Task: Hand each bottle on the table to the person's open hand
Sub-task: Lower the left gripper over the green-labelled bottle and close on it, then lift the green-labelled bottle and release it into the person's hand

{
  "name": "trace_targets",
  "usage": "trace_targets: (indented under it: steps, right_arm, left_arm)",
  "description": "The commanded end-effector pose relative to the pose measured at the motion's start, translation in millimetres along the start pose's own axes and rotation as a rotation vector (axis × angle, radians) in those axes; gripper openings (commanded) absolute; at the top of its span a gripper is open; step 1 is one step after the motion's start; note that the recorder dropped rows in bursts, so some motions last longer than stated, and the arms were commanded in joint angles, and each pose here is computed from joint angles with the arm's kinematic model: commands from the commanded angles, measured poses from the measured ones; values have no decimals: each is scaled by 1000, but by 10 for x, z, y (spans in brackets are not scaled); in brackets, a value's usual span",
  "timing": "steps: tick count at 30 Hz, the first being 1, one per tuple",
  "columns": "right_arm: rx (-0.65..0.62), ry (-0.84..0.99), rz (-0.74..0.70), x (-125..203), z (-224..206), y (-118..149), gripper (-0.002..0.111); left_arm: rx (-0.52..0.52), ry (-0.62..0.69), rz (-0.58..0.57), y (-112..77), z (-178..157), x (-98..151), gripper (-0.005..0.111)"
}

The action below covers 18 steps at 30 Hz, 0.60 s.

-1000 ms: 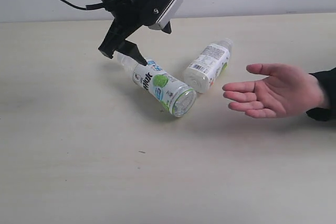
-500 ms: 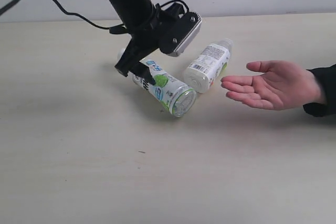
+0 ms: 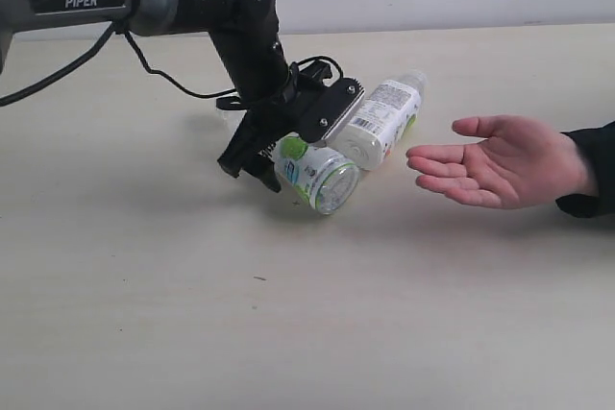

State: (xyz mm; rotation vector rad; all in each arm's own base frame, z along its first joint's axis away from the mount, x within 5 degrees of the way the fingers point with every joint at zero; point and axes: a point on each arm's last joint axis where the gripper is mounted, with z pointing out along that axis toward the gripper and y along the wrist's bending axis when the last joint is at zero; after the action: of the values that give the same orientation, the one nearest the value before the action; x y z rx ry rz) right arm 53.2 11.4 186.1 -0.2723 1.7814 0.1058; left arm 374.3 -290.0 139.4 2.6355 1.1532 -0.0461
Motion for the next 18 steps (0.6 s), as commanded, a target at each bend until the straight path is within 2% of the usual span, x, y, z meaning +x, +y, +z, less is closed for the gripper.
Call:
trace_targets:
  steps: [1,3,5,8,11,18]
  right_arm:
    - [5,-9,0,7,1,-2,0]
    - [5,-9,0,7,1,-2,0]
    - [5,-9,0,7,1,-2,0]
    - [5,-9,0,7,1,-2,0]
    - [5,-9,0,7,1,-2,0]
    - [5,-9,0,7,1,-2,0]
  left_arm:
    - [-3,9,-96,1,72,31,85]
    - [-3,9,-98,1,72,31,83]
    - [2,12,-95,-4,72,34,75]
    - [24,24,-84,-24,72,43,52]
    - [69,41,-77,-66,69,57,37]
    - [172,138,-74,-162,-117,114,23]
